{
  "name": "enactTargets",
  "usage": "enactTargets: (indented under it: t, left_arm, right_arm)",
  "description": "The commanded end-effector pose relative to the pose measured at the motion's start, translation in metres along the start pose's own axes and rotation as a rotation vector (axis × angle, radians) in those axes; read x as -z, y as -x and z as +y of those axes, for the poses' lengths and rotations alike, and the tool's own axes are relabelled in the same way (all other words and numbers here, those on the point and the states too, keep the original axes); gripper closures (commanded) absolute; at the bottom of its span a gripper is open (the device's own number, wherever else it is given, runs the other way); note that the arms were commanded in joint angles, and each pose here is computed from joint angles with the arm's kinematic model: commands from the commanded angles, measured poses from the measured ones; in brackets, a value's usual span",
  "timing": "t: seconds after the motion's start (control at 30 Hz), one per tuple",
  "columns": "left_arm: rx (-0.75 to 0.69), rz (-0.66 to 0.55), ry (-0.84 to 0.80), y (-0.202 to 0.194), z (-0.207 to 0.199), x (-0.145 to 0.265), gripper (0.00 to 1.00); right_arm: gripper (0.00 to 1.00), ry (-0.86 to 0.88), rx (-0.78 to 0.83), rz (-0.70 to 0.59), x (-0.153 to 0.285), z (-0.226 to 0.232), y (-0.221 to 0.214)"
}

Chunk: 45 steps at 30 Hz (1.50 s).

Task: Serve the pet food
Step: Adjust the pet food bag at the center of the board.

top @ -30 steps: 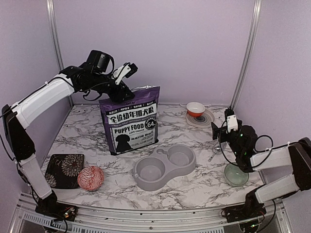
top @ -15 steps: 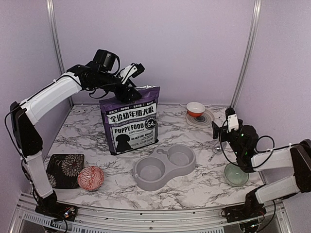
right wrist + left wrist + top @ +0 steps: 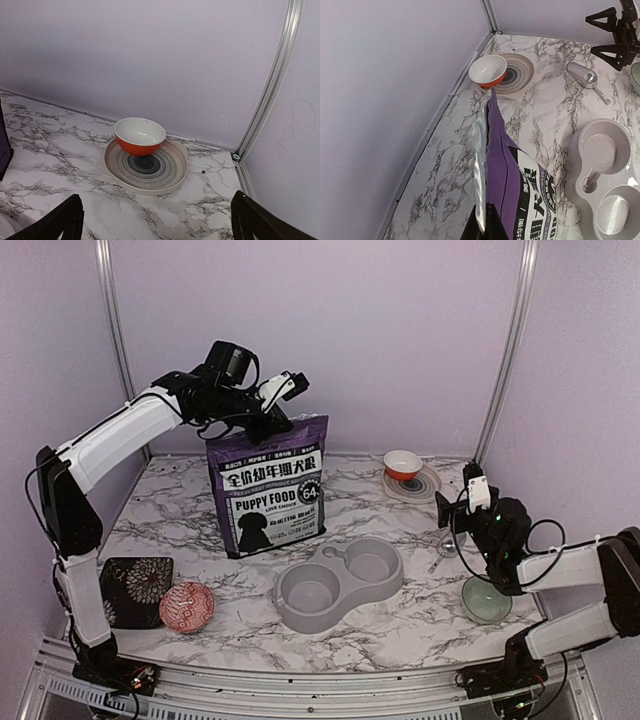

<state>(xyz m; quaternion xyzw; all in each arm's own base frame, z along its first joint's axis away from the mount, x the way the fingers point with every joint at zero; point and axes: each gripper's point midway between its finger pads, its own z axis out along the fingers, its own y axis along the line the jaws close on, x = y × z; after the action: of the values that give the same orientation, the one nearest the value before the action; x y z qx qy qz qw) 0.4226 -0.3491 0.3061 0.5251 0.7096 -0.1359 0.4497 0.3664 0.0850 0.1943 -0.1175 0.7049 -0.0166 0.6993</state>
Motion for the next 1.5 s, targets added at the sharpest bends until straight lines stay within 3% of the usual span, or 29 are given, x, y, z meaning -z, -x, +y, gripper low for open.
enactTargets:
  t: [0.0, 0.2, 0.37, 0.6, 0.63, 0.7, 0.77, 0.83, 1.07, 1.47]
  left_arm:
    - [0.011, 0.080, 0.053, -0.011, 0.002, -0.019, 1.00]
    - [0.130, 0.102, 0.231, 0.004, 0.026, -0.013, 1.00]
    - [0.357, 0.068, 0.495, 0.015, 0.071, 0.016, 1.00]
    - [0.482, 0.044, 0.538, 0.013, 0.076, 0.023, 1.00]
    - [0.483, 0.037, 0.513, 0.015, 0.072, 0.021, 0.92]
    - [0.489, 0.014, 0.462, 0.022, 0.066, 0.020, 0.61]
    - [0.493, -0.017, 0.423, 0.032, 0.061, 0.025, 0.39]
    - [0.487, -0.034, 0.395, 0.038, 0.057, 0.030, 0.33]
    - [0.476, 0.007, 0.328, 0.031, 0.022, 0.050, 0.31]
    - [0.493, 0.214, 0.316, -0.024, -0.010, 0.062, 0.34]
  right_arm:
    - [0.00, 0.001, -0.020, -0.037, -0.002, 0.001, 0.017]
    - [0.00, -0.001, -0.021, -0.039, -0.002, 0.000, 0.018]
    - [0.01, 0.000, -0.027, -0.037, -0.002, 0.000, 0.018]
    - [0.00, 0.001, -0.028, -0.035, -0.003, 0.000, 0.018]
    - [0.01, 0.001, -0.028, -0.035, -0.002, 0.000, 0.018]
    - [0.00, 0.001, -0.029, -0.035, -0.002, 0.000, 0.018]
    - [0.01, 0.002, -0.031, -0.035, -0.002, 0.000, 0.018]
    - [0.00, 0.003, -0.031, -0.034, -0.002, 0.001, 0.018]
    - [0.00, 0.003, -0.030, -0.034, -0.002, 0.001, 0.018]
    - [0.01, 0.010, -0.036, -0.027, -0.004, 0.002, 0.016]
